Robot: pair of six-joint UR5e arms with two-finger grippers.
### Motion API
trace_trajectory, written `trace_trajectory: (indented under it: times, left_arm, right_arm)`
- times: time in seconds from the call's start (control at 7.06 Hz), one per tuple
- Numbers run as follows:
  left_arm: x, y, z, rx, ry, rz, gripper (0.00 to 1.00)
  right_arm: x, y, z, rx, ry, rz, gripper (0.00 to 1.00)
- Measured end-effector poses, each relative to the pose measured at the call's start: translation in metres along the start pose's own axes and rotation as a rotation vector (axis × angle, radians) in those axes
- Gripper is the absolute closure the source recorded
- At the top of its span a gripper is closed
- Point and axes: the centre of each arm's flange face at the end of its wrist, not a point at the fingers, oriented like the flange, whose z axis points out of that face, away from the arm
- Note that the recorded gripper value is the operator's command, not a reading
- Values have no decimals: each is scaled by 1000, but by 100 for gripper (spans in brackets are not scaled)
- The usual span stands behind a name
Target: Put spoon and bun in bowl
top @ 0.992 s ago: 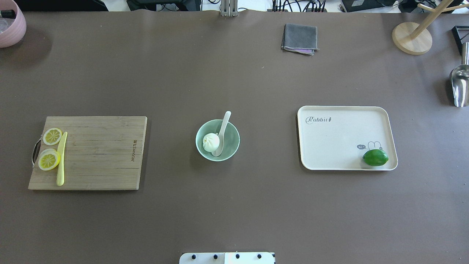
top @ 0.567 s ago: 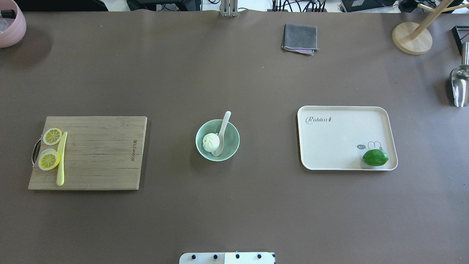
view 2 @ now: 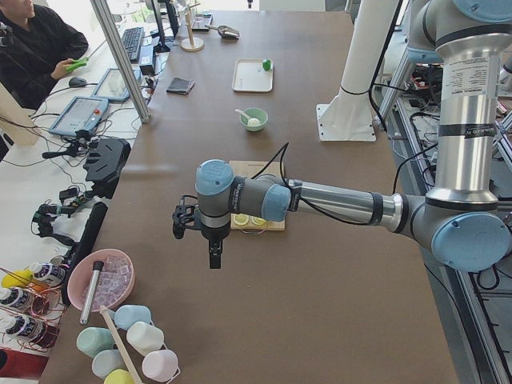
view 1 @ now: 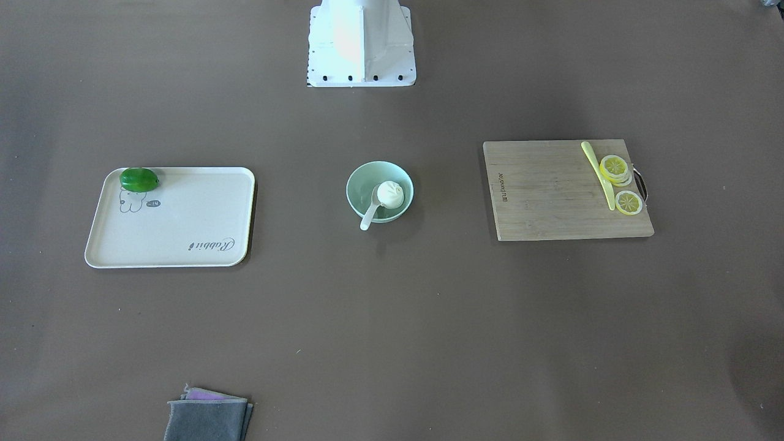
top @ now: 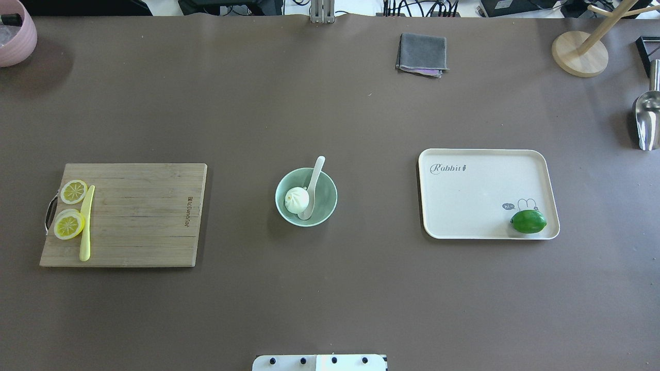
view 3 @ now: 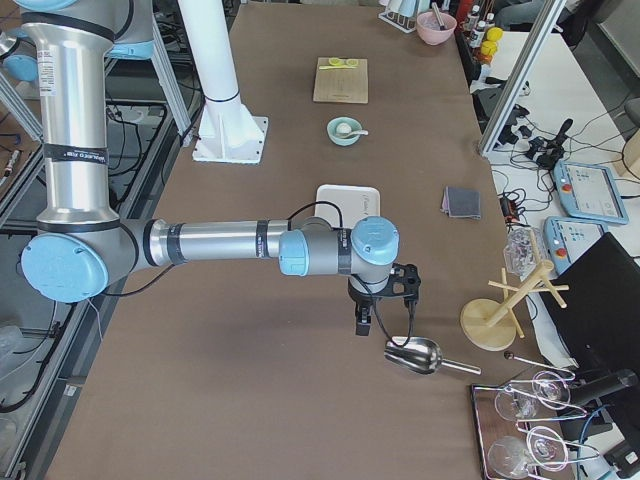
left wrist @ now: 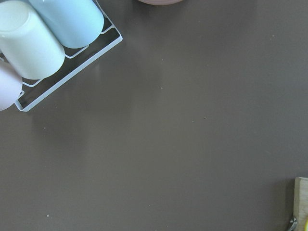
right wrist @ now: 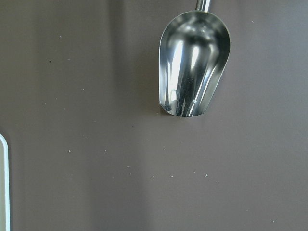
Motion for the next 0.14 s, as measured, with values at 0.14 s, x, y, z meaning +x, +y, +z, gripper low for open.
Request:
trace_trajectory:
  times: [0.14]
  left_arm:
    - [-1, 2, 1, -2, -1, -2, 2]
  right_arm:
    - [-1, 0, 0, -1, 0, -2, 0]
